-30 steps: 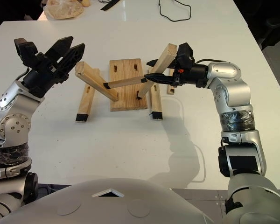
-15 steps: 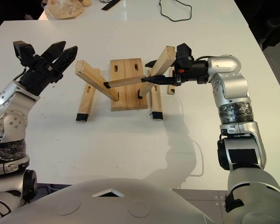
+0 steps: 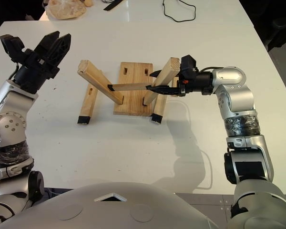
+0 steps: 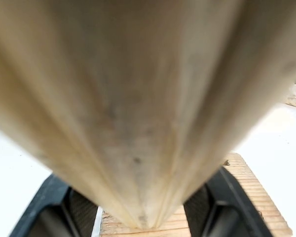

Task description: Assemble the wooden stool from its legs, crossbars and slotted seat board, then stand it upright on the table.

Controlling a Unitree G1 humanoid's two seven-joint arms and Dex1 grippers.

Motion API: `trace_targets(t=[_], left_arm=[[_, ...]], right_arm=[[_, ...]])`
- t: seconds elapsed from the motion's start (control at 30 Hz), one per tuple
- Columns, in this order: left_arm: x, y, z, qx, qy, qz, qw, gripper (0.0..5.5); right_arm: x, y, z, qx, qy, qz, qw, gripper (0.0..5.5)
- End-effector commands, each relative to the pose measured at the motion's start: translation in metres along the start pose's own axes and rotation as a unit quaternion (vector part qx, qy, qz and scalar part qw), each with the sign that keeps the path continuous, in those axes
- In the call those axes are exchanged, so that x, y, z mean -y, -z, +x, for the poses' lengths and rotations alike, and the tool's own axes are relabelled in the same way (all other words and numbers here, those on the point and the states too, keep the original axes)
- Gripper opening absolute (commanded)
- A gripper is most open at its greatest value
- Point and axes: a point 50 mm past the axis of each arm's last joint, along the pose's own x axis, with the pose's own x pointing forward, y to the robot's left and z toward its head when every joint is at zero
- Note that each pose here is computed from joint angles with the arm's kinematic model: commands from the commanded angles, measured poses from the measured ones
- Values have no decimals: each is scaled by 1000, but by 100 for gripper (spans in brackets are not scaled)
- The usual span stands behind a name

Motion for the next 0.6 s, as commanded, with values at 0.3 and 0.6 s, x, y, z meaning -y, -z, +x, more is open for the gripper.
trace_targets(t=[0.3,0.6], left_arm=[[24,-12,16,24,35,17,999,312],[109,-20,16,-95,228,218,944,312]], right_arm=[[-11,63,6,-135,-1,53,989,203],[-11,51,6,-127,-2,37,991,203]])
